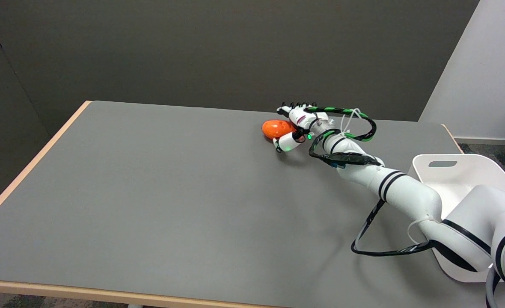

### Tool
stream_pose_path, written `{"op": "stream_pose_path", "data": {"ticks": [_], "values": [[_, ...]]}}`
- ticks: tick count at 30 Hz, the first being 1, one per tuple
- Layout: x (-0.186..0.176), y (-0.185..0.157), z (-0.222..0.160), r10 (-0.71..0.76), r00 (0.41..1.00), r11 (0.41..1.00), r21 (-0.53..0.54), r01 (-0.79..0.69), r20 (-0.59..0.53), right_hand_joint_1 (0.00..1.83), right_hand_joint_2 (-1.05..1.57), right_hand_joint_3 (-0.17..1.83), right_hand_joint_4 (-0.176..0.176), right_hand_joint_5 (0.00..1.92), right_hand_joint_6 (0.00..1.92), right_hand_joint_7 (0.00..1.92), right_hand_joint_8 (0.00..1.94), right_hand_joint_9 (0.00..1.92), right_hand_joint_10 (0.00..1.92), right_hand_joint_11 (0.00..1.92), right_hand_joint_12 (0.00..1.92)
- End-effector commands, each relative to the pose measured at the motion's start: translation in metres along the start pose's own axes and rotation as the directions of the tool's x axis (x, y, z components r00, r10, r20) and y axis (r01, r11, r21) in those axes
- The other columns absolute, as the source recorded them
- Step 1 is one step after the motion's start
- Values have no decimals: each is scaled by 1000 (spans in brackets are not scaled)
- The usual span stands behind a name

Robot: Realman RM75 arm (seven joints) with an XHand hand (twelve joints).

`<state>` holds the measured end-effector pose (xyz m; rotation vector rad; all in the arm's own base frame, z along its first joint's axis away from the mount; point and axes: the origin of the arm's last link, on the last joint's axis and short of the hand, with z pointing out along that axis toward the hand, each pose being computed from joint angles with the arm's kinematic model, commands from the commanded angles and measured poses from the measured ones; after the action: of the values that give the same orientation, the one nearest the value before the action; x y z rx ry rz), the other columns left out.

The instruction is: Pick up mango.

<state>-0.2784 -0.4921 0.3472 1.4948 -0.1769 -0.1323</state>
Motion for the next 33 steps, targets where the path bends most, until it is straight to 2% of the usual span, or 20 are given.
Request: {"op": "stream_pose_path", "data": {"ticks": [1,6,8,10,12,14,15,16,17,19,22,27,29,33], "values": [[-21,-30,2,-61,996,995,77,57,62,466,621,985,46,103,335,208,314,175,645,127,1153],[-27,-31,0,-67,995,995,81,61,73,524,662,899,46,130,339,244,291,198,640,116,1203],[-27,-30,-1,-68,995,995,81,62,69,504,647,986,46,131,390,262,340,222,672,133,1169],[-26,-29,-1,-67,996,995,76,63,53,549,675,995,46,171,427,331,413,304,738,164,1197],[-24,-29,-2,-65,997,995,72,62,37,673,722,944,45,236,493,422,484,393,860,192,1260],[-21,-28,-3,-59,998,996,69,57,21,786,789,887,46,286,836,527,895,528,1176,295,1419],[-18,-28,-3,-57,998,996,70,56,7,802,938,711,53,339,1169,556,1149,559,1415,269,1570],[-17,-28,-3,-57,998,996,72,56,1,781,1151,448,63,408,1528,556,1343,546,1644,171,1736],[-13,-29,-4,-54,998,996,76,54,-11,777,1297,265,57,461,1776,533,1563,533,1826,84,1865],[-8,-29,-5,-52,998,995,83,54,-27,825,1290,267,0,484,1762,427,1941,515,1921,-1,1921],[4,-31,-6,-23,998,995,92,29,-65,852,1260,270,6,522,1715,360,1941,488,1921,-1,1921],[40,-30,-14,158,973,982,133,-137,-168,889,1183,311,46,607,1603,222,1941,490,1921,-1,1921],[54,-32,-20,221,954,968,164,-189,-202,900,1133,358,74,652,1550,174,1941,468,1921,-1,1921],[81,-31,-35,329,907,935,224,-275,-261,912,1094,384,100,692,1499,210,1941,531,1921,41,1921]]}}
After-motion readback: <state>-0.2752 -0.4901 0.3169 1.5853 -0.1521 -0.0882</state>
